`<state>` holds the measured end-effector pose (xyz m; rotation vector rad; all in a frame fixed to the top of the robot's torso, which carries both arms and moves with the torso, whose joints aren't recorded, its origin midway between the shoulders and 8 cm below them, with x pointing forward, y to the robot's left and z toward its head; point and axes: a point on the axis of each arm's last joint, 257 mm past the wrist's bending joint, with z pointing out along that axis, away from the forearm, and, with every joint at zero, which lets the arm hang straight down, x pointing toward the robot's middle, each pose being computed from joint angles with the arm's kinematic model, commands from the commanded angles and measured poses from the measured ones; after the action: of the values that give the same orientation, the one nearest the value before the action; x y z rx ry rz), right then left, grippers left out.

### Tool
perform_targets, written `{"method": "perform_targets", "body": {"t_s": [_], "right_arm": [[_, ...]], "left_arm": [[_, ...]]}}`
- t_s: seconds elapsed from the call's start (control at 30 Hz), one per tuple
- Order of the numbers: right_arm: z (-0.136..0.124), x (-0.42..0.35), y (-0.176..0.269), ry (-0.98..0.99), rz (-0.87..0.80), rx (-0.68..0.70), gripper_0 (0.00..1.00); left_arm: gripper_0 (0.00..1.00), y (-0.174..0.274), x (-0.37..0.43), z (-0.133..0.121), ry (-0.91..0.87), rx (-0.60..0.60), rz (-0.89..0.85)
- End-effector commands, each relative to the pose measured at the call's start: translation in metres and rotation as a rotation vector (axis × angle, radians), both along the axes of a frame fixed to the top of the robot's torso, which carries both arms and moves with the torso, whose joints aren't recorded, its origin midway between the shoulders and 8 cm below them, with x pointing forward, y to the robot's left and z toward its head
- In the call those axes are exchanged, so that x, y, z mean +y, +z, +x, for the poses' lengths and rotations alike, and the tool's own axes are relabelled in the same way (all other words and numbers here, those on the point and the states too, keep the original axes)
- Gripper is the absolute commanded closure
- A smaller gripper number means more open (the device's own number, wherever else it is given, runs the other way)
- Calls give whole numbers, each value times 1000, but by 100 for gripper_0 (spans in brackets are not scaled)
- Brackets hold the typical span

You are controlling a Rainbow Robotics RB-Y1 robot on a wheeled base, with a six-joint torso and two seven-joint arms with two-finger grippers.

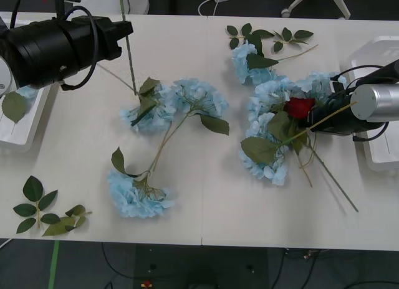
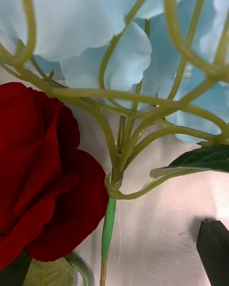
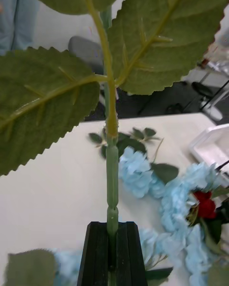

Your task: Place the red flowers into the right box and the blue flowers into the left box. If a person shows an open palm, hand one flower to the person first, then continue sorting.

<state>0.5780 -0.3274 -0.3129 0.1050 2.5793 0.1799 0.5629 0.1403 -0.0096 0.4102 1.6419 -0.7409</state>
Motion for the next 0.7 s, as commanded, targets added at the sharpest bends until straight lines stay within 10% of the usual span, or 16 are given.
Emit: {"method": "perform_targets", "body": {"t_s": [0.03, 0.27, 0.7], "right_arm": [[13, 13, 11, 15, -4, -27, 43], [11, 11, 7, 15, -17, -20, 100], [2, 0, 31, 108, 6, 10, 100]], "left_arm": [[100, 55, -67, -26, -126, -54, -165], [100, 61, -127, -34, -166, -58, -357], [100, 57, -219, -17, -181, -78, -424]]}}
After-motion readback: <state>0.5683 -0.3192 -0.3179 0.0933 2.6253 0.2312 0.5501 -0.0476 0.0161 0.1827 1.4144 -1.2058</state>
